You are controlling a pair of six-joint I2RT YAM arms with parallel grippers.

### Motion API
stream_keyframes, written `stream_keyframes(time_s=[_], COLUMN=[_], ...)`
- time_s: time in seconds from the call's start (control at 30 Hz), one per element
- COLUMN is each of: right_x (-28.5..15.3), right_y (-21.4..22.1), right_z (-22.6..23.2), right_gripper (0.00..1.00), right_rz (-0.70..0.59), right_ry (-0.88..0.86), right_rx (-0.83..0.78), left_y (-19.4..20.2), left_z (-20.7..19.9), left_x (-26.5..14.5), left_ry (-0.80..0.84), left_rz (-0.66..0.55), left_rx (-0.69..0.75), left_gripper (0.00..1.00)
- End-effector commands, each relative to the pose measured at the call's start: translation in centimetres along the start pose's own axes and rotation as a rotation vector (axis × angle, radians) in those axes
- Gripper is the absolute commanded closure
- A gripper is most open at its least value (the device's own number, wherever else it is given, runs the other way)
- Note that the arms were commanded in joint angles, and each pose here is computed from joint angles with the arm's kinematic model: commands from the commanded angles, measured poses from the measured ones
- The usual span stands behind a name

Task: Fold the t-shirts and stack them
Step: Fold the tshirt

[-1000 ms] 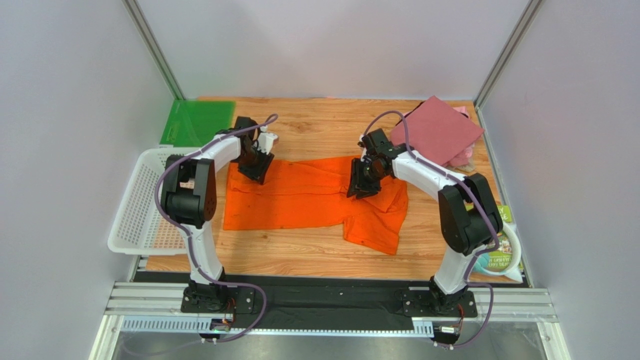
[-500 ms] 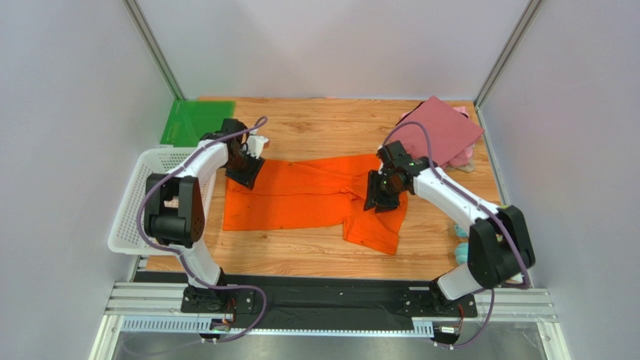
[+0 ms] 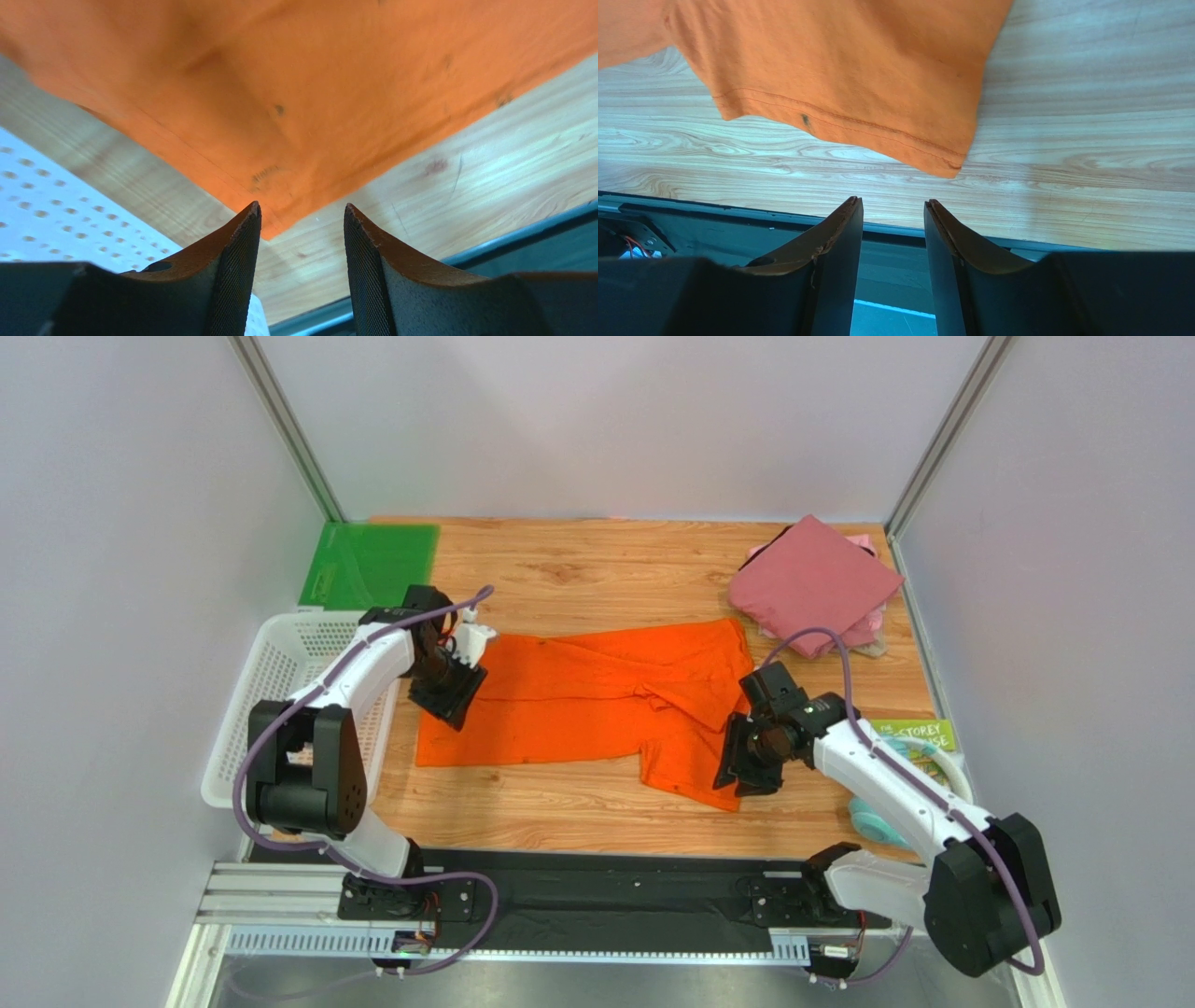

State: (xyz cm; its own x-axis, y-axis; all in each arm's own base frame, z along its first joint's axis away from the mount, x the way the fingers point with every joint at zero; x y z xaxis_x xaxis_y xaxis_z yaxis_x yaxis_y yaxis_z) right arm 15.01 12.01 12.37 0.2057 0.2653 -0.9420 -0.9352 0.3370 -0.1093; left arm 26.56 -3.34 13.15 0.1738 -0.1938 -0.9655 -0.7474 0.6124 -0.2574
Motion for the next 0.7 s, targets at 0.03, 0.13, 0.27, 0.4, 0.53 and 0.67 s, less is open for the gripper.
stream_keyframes(time_s=[0.03,0.13,0.27,0.4,0.53,0.67], right_x=[-0.4,-0.3,0.1,0.5,2.9,4.4], right_y=[0.4,-1.2,-4.9,-9.8,-12.4,-13.4], right_z=[-0.6,0.5,2.8,6.7,9.3,11.4], right_gripper=[0.57,0.56,0.56,0.57,0.58,0.59], right_rz=[-0.040,-0.080,-0.134,-0.193,-0.147,-0.104], right_ry=[0.000,-0.007,0.024,0.005,-0.013,-0.089], right_rx=[0.046,0.015,-0.042,-0.087,-0.098,-0.084], left_y=[1.8,1.6,-0.1,-2.9,-7.5,-11.4], left_z=[-0.5,-0.5,-0.6,-2.0,-5.4,-7.3], left_x=[0.0,0.1,-0.6,-1.2,-1.8,-2.3], left_ry=[0.008,0.015,0.016,0.023,0.046,0.001], left_rz=[0.063,0.060,0.026,-0.009,-0.077,-0.186], left_rx=[0.037,0.027,0.033,0.083,0.192,0.272], left_gripper=[0.46,0.46,0.47,0.47,0.47,0.47])
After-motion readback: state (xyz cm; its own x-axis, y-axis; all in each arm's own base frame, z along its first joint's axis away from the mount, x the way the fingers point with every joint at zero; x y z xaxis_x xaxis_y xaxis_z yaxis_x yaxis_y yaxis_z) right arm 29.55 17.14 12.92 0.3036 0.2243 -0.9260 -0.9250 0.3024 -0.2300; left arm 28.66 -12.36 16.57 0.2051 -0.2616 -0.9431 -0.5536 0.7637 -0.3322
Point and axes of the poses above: each gripper's point midway between its finger pads, its own x axis out along the fingers, its own z axis along the line the jaws close on, y = z × x, the point moved 6 cm from there along -x, back along the fingers, and after that the axes turned 7 degrees about x, right-handed, at the moved point
